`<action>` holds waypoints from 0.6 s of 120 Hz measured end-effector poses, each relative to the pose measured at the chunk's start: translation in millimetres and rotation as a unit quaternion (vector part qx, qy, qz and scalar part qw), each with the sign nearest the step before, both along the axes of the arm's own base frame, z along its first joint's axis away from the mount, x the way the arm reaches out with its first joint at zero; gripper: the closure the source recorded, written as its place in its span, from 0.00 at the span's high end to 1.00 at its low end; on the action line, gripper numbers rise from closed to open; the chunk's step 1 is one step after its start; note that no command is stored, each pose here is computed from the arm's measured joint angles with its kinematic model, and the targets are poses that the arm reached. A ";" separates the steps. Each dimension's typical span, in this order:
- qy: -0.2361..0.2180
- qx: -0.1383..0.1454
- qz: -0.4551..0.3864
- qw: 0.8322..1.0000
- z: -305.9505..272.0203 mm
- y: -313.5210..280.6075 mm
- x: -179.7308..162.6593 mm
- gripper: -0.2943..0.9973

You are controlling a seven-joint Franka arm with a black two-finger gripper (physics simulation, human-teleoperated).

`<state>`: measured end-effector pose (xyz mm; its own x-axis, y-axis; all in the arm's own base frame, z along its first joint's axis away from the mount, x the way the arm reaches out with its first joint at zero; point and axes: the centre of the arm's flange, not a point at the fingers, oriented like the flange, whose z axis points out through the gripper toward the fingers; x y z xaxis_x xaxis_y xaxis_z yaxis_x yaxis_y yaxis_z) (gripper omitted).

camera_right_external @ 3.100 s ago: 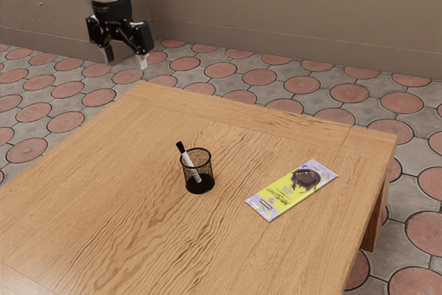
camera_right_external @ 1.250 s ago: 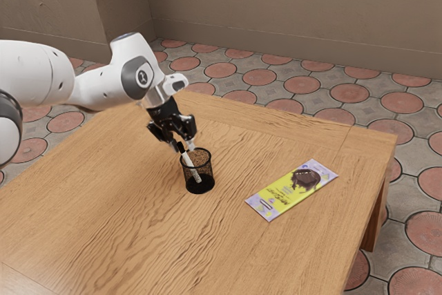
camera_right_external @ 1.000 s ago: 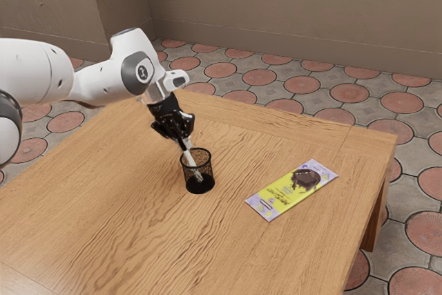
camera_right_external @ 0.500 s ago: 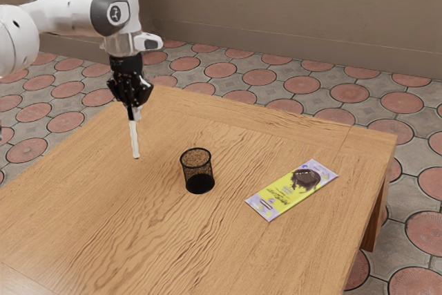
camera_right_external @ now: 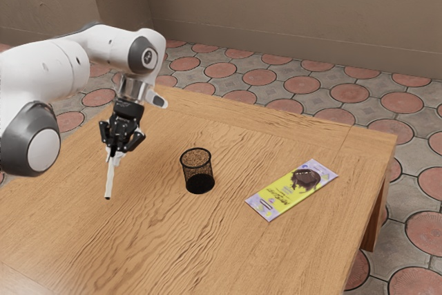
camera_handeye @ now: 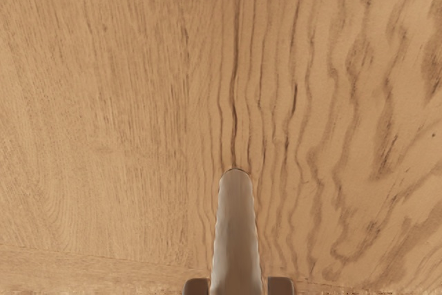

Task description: Take the marker out of the pen holder and place it to the left of the pen holder.

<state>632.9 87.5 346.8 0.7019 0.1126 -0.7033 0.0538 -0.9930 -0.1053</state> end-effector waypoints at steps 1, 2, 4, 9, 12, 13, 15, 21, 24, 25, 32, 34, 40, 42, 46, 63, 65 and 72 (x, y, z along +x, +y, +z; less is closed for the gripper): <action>0.002 0.000 0.001 1.000 -0.7 -0.1 -0.2 0.26; 0.003 0.000 0.001 1.000 -1.3 -0.1 -0.5 0.27; 0.005 -0.001 0.002 1.000 -2.3 -0.2 -0.9 0.30; 0.010 -0.001 0.005 1.000 -3.6 0.3 -2.0 0.38; 0.013 -0.001 0.008 1.000 -4.1 1.3 -2.8 0.42; 0.014 -0.001 0.008 1.000 -4.3 1.6 -3.0 0.43; 0.015 -0.001 0.009 1.000 -4.4 2.0 -3.4 0.46; 0.017 -0.001 0.012 1.000 -4.3 3.1 -4.3 0.53; 0.015 -0.001 0.014 1.000 -4.2 3.9 -4.0 0.55; 0.014 -0.001 0.014 1.000 -4.3 4.2 -3.6 0.56; -0.017 -0.014 0.018 1.000 -2.2 2.6 3.3 0.61; -0.030 -0.019 0.019 0.999 4.0 1.1 5.8 0.62; -0.085 -0.034 0.016 0.996 46.1 -7.7 10.7 0.66; -0.106 -0.039 0.010 0.994 66.0 -15.1 10.5 0.66; -0.149 -0.045 -0.016 0.988 112.6 -41.6 5.5 0.68; -0.264 -0.038 -0.072 0.961 238.7 -102.5 -61.5 0.72; -0.271 -0.036 -0.075 0.959 242.0 -107.4 -63.6 0.73; -0.293 -0.030 -0.079 0.952 253.9 -117.7 -68.3 0.74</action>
<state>564.6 -30.2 600.7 0.9805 -0.0554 -0.1883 -0.0651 -0.9968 -0.0458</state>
